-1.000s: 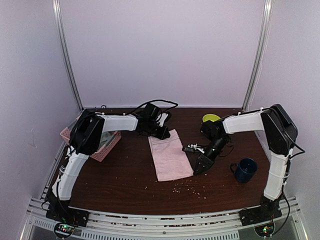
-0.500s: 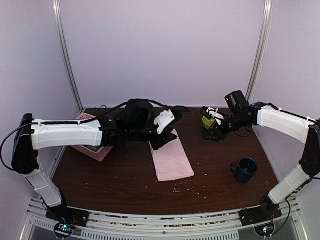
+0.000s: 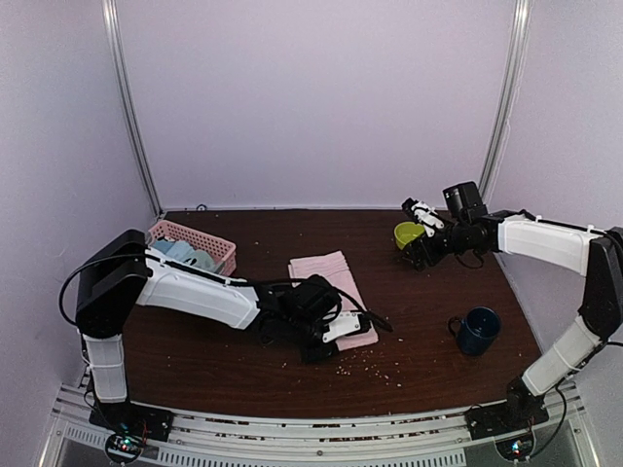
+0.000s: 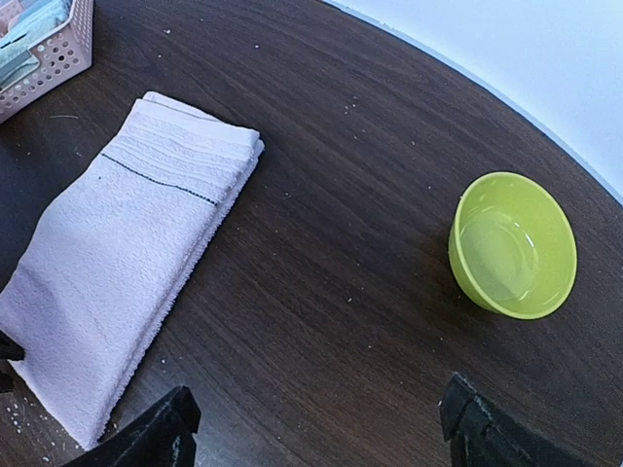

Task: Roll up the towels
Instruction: Pick up the towel from the center of the board, then roll the towel at the center of the board.

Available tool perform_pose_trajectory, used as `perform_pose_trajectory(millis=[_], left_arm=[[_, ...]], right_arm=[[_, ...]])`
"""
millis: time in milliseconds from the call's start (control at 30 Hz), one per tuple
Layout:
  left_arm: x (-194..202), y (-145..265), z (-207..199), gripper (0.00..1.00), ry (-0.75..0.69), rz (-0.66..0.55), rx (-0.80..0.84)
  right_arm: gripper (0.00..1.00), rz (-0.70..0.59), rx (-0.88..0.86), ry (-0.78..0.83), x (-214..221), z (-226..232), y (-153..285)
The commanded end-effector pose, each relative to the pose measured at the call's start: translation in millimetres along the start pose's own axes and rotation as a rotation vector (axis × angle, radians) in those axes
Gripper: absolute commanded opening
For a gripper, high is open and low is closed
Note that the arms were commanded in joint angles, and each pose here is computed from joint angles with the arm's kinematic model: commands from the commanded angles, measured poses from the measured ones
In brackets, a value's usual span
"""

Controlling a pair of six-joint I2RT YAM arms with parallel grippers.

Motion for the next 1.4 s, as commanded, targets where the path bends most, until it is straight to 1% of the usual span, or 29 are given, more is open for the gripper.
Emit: perform_pose_trajectory(millis=[0, 100, 267, 300, 367, 500, 533, 667, 733, 833, 933, 1033, 1133, 1233, 1300, 1367], left_arm=[[-4.4, -9.4, 0.9, 0.37, -0.004, -0.007, 0.015], [7.6, -16.4, -1.1, 0.36, -0.007, 0.043, 0.006], [36.5, -26.3, 5.9, 0.36, -0.041, 0.185, -0.089], [39.7, -28.1, 6.0, 0.34, -0.045, 0.199, -0.096], [40.8, -31.9, 3.5, 0.24, -0.043, 0.2, -0.081], [29.5, -32.9, -5.9, 0.02, -0.025, 0.151, 0.009], [24.8, -31.0, -7.2, 0.0, -0.014, 0.128, 0.035], [7.1, -20.6, -8.2, 0.0, 0.086, 0.001, 0.183], [1.0, -15.7, -8.6, 0.0, 0.171, -0.063, 0.292], [0.5, -11.3, -10.9, 0.0, 0.308, -0.157, 0.487], [4.0, -7.4, -7.5, 0.0, 0.437, -0.246, 0.619], [2.7, -3.8, -5.4, 0.0, 0.532, -0.312, 0.734], [1.8, -5.5, 0.2, 0.0, 0.608, -0.338, 0.799], [9.0, -9.4, 3.3, 0.0, 0.686, -0.34, 0.854], [16.0, -14.4, 5.1, 0.0, 0.733, -0.324, 0.863], [19.1, -17.3, 5.5, 0.0, 0.749, -0.319, 0.868]], right_arm=[[0.89, -0.051, -0.019, 0.022, -6.5, 5.3, 9.4], [0.88, -0.054, -0.035, 0.026, -8.5, 8.1, 11.5], [0.86, -0.047, -0.075, 0.029, -16.0, 15.4, 22.1], [0.85, -0.047, -0.096, 0.032, -17.4, 19.0, 26.2], [0.84, -0.043, -0.133, 0.044, -19.0, 26.1, 35.4], [0.79, 0.006, -0.212, 0.098, -12.0, 40.7, 53.9], [0.78, 0.014, -0.228, 0.113, -8.6, 43.7, 58.2], [0.71, 0.055, -0.285, 0.159, 12.6, 54.7, 70.0], [0.68, 0.073, -0.331, 0.168, 18.8, 62.1, 78.5], [0.63, 0.098, -0.437, 0.231, 30.1, 83.3, 93.5], [0.59, 0.114, -0.428, 0.32, 43.3, 100.6, 94.7], [0.57, 0.159, -0.476, 0.404, 66.9, 122.2, 87.7], [0.55, 0.218, -0.519, 0.491, 88.4, 143.9, 76.3], [0.53, 0.247, -0.512, 0.581, 103.6, 158.6, 62.7], [0.53, 0.25, -0.499, 0.64, 110.0, 168.9, 52.7], [0.54, 0.23, -0.478, 0.679, 111.6, 177.9, 41.7]])
Point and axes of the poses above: each gripper's point midway between its finger pads, its own y axis back along the fingers, its own z axis along the line the jaws close on, x = y × z, the point moved 3 cm from there along y, back along the fingers, and after that the axes turned 10 degrees about -y, right-handed, at the moved point
